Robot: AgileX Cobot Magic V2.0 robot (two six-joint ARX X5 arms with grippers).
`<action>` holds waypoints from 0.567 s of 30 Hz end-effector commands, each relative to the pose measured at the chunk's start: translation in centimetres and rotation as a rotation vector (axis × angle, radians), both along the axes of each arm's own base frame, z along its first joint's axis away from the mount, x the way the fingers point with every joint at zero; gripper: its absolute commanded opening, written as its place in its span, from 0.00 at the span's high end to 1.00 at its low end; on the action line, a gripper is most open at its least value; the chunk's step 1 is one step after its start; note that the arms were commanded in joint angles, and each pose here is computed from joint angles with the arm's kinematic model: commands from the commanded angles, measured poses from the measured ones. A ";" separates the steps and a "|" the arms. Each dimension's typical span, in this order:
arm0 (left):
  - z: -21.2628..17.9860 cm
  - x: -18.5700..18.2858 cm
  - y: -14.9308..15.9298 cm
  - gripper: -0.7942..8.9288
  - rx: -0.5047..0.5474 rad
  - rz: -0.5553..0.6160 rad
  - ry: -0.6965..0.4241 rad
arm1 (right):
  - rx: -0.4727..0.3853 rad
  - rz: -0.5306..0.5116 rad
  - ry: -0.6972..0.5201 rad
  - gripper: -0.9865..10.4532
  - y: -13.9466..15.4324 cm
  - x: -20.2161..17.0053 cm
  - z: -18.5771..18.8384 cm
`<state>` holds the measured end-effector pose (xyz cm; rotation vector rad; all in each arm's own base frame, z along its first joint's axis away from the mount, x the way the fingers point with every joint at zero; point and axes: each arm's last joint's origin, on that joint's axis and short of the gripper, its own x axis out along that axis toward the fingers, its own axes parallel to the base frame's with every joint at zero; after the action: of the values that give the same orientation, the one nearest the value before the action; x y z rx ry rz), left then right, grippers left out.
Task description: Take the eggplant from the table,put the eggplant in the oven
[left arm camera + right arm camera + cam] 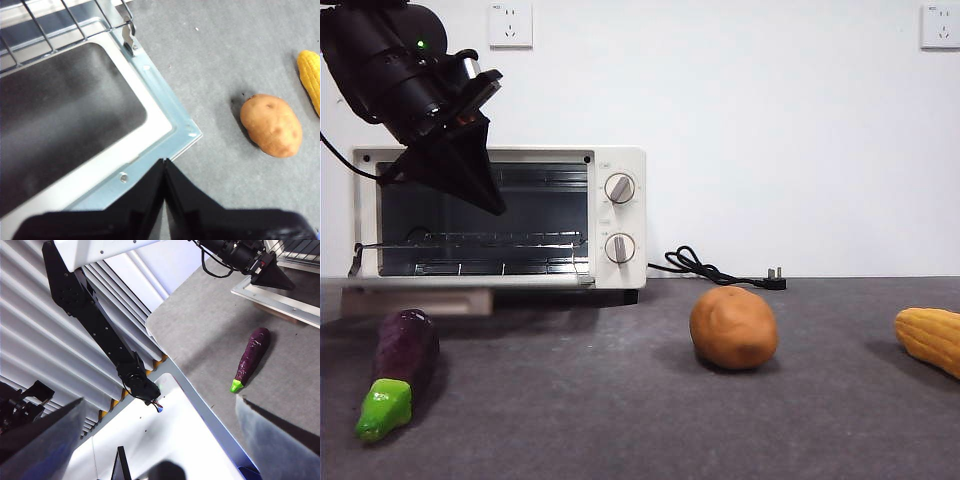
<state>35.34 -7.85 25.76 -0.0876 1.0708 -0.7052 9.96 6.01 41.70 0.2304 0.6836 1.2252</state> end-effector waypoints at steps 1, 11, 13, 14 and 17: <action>-0.7 0.1 0.0 0.92 0.008 -0.009 0.012 | 0.001 0.005 -0.018 0.47 0.0 -0.1 0.1; 1.5 -1.0 0.2 0.92 -0.004 -0.008 -0.050 | 0.000 0.005 -0.018 0.47 0.0 -0.1 0.1; 2.9 -1.7 0.3 0.92 -0.011 -0.008 -0.093 | 0.000 0.004 -0.018 0.47 0.0 -0.1 0.1; 3.8 -2.2 0.4 0.92 -0.016 -0.008 -0.120 | -0.003 0.001 -0.018 0.47 0.0 0.0 0.1; 6.7 -4.1 0.8 0.92 -0.032 -0.006 -0.211 | -0.015 -0.012 -0.015 0.47 0.1 0.2 0.0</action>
<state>31.83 -7.21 31.94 -0.0483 0.8804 -0.7150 10.12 6.04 41.63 0.2245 0.6879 1.2060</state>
